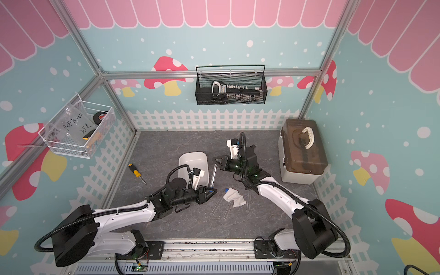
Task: Wipe the exteriors of test tubes
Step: Adjust the test tube.
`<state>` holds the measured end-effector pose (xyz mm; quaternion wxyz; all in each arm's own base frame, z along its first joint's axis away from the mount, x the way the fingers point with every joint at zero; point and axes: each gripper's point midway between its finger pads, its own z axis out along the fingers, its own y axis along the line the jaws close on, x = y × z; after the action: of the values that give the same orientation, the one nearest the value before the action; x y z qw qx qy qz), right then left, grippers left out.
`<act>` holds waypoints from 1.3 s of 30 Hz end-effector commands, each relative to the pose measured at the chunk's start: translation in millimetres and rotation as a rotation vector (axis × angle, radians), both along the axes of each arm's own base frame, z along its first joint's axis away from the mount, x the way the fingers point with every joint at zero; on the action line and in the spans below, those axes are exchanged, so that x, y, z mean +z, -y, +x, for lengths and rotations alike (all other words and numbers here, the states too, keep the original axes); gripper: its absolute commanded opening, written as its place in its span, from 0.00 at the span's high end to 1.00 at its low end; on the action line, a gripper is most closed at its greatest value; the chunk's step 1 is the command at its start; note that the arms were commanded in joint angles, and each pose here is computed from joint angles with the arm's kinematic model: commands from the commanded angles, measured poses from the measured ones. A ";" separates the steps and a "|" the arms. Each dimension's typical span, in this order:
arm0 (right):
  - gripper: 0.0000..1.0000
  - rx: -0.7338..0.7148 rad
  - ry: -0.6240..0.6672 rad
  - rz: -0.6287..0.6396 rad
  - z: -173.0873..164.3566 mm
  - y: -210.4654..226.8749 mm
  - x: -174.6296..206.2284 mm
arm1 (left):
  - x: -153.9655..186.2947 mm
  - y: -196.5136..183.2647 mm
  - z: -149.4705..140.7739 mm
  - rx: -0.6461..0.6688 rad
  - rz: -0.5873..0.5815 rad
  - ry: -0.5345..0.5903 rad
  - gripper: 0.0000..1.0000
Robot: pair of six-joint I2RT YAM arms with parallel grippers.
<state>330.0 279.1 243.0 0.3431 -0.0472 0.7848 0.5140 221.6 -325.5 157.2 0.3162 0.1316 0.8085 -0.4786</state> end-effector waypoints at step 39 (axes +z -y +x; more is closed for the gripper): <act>0.29 -0.179 -0.211 -0.588 -60.4 103.1 -98.3 | -15.4 -46.3 19.1 0.198 0.262 0.055 0.91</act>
<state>298.0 212.1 203.3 0.3456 -0.0276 0.8747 0.3386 235.6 -288.2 142.0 0.3531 0.1031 0.8547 -0.3663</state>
